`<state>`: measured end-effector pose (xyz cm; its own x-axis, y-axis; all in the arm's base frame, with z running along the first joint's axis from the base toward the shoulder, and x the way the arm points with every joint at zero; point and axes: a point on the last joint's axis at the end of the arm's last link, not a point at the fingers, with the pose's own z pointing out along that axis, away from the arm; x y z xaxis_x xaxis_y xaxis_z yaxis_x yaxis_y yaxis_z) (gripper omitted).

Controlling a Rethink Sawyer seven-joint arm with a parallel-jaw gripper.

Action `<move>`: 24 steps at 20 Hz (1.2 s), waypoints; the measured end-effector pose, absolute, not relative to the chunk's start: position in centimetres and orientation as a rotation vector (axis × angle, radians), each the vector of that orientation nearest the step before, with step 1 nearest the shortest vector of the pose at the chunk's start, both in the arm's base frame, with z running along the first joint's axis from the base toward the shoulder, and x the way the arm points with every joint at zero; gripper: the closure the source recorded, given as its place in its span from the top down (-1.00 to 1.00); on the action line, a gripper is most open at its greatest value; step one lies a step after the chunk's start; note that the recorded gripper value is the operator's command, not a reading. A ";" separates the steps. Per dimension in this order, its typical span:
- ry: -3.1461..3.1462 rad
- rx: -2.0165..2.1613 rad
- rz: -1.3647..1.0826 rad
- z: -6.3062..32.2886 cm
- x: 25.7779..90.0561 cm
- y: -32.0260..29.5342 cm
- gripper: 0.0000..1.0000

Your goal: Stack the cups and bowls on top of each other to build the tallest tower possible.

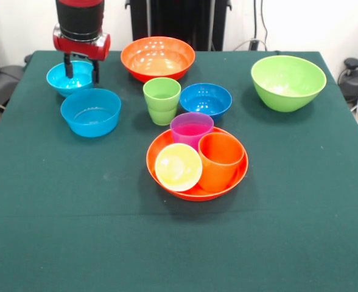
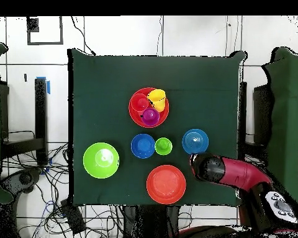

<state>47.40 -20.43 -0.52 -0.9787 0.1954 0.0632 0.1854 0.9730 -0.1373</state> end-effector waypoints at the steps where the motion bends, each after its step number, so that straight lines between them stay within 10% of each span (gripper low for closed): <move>1: -3.043 -0.299 0.190 -0.7 47.3 -20.4 1.00; 24: -2.991 -0.293 0.064 -2.8 44.9 -17.7 1.00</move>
<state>44.94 -17.65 -2.85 -0.9718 0.1963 0.1307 0.1905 0.9801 -0.0557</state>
